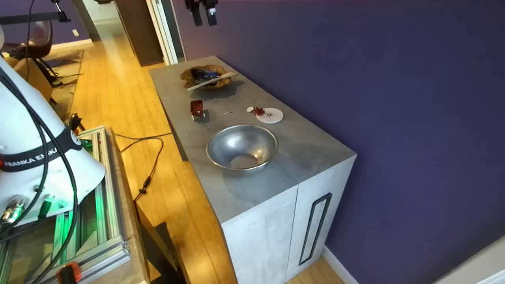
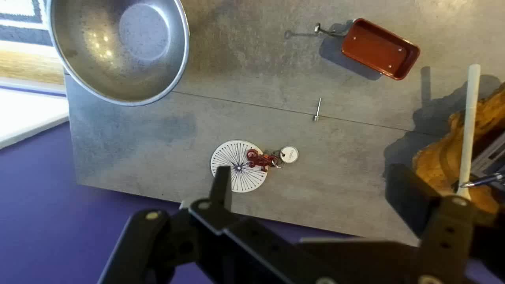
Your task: Pick up the red trolley and roll it on the table three times
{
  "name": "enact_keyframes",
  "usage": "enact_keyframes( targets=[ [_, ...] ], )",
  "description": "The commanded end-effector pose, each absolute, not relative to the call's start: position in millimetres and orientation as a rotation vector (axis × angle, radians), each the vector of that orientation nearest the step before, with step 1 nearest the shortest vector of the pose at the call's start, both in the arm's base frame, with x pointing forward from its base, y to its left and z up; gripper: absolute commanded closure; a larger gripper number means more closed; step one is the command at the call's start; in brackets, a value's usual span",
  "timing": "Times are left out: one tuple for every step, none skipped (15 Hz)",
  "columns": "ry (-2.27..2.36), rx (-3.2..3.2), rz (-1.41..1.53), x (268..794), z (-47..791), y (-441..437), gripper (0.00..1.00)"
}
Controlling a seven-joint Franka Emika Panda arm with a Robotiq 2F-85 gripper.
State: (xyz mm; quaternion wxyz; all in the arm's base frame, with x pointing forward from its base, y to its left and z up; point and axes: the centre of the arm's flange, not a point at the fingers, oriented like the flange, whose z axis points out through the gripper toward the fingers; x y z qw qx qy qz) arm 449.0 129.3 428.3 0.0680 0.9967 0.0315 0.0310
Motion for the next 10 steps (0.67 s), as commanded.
enact_keyframes(
  targets=[
    [0.095, 3.002, 0.094, 449, 428, 129, 0.00],
    [0.095, 3.002, 0.094, 449, 428, 129, 0.00],
    [0.095, 3.002, 0.094, 449, 428, 129, 0.00],
    [0.095, 3.002, 0.094, 449, 428, 129, 0.00],
    [0.095, 3.002, 0.094, 449, 428, 129, 0.00],
    [0.237, 2.933, 0.053, 447, 426, 146, 0.00],
    [0.331, 2.911, 0.082, 442, 420, 158, 0.00],
    [0.408, 2.900, 0.056, 435, 412, 168, 0.00],
    [0.488, 2.889, 0.063, 429, 403, 177, 0.00],
    [0.570, 2.878, 0.057, 423, 395, 186, 0.00]
  ],
)
